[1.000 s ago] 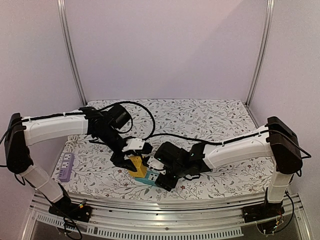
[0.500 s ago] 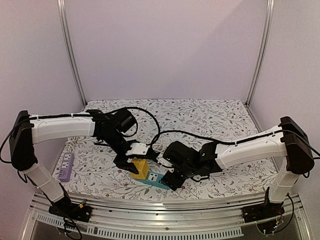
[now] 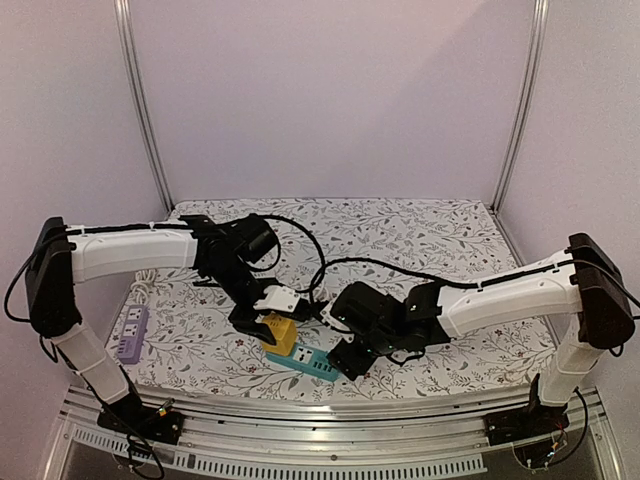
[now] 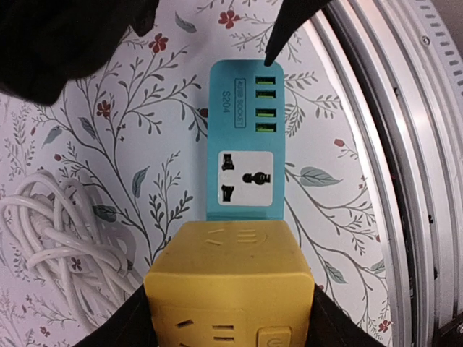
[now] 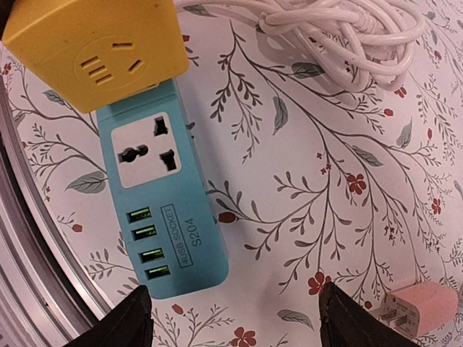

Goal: Insert the plug

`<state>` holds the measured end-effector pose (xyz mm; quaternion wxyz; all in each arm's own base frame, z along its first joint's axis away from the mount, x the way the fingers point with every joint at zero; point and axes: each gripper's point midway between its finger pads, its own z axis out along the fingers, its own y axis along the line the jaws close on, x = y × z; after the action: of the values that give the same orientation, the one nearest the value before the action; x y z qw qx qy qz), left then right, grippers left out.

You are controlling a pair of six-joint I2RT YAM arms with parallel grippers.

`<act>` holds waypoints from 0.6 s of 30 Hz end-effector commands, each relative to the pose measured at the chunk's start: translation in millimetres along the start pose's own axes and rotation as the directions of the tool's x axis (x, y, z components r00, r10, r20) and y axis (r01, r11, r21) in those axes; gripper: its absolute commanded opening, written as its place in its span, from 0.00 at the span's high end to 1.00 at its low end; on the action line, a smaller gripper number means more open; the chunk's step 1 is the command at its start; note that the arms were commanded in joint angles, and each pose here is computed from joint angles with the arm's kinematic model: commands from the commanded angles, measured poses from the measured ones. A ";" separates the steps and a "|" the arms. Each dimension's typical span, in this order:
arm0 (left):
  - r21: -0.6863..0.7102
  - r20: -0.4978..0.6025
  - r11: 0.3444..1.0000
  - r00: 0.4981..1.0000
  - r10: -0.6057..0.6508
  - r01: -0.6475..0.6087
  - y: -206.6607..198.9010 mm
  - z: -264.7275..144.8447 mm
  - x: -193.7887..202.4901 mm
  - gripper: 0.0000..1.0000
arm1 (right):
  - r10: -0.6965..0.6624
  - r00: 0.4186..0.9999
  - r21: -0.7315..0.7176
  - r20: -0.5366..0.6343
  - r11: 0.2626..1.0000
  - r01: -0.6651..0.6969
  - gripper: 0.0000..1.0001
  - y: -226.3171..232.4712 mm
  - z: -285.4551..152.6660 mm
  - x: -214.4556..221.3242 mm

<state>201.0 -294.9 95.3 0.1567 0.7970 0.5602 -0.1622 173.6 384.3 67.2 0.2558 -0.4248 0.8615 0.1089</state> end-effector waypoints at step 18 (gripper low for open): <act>0.010 -0.074 0.998 0.995 0.069 -0.068 -19.1 -12.6 -2.2 1.00 | 0.046 0.998 0.026 0.045 0.999 -0.047 0.22 -5.9 -15.4 -4.5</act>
<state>186.3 -287.6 97.1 0.1350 0.8149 0.5454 -0.1422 177.0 381.4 77.8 0.2712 -0.4079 0.8646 0.1120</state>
